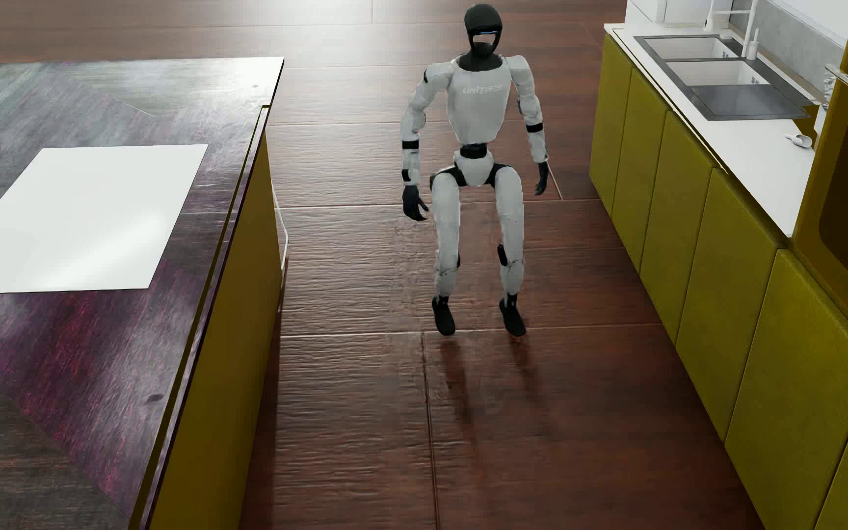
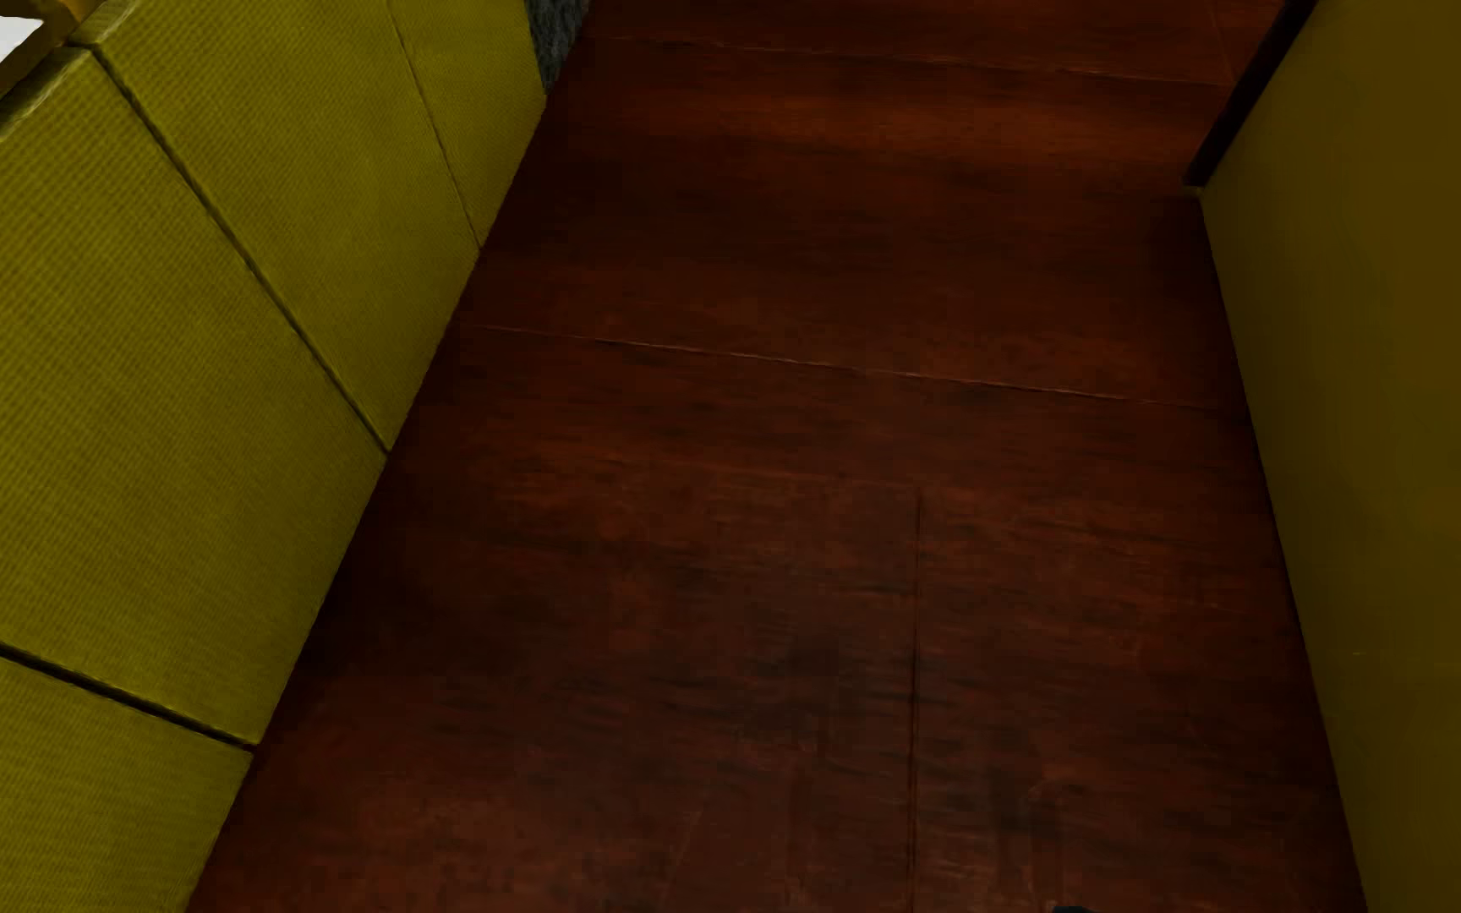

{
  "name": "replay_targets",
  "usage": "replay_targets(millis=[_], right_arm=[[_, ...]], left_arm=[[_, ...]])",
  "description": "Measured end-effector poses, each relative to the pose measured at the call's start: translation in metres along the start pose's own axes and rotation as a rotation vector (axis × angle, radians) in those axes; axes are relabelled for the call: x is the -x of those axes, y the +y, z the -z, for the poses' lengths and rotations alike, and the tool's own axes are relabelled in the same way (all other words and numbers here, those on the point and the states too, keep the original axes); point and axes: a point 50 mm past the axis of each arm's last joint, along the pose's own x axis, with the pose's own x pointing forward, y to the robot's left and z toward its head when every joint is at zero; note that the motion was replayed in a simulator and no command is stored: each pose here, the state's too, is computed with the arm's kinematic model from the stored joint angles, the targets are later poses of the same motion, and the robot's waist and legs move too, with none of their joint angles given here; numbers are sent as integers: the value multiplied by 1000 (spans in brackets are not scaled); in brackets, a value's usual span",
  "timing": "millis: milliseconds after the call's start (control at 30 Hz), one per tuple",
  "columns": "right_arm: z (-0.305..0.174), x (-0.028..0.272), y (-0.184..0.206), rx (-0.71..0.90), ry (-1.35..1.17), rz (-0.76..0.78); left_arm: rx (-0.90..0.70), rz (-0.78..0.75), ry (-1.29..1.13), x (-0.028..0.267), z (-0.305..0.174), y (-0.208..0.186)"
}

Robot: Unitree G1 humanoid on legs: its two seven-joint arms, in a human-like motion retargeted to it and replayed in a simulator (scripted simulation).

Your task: Lower arm

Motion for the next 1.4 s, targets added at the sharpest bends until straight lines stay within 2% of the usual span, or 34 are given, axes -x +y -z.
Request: replay_targets(millis=[100,367,633,733,833,900,1000,1100,1200,1267,1333,1400], right_arm=[[-3,4,-9,-18,-35,31],[8,4,-16,1,22,42],[-43,-8,-18,30,-131,39],[-88,-18,-19,156,-233,11],[-159,-24,-36,309,-362,46],[-221,-18,-58,432,-459,121],[-335,27,-105,618,-615,336],[-430,111,-146,670,-782,581],[-489,203,-161,660,-977,749],[-467,164,-162,641,-878,694],[-451,142,-162,625,-815,660],[-455,142,-154,605,-846,634]], left_arm=[[58,-50,-103,2,-22,14],[34,-42,-216,1,-55,14],[-14,-85,-283,1,-82,35],[-159,-108,-394,3,-134,51],[-321,-171,-569,19,-221,69],[-408,-262,-707,49,-293,89],[-492,-479,-918,134,-394,130],[-542,-735,-1047,237,-453,169],[-454,-872,-1210,325,-476,189],[-409,-917,-1296,367,-482,192],[-403,-889,-1262,350,-481,191],[-399,-883,-1256,348,-481,191]])
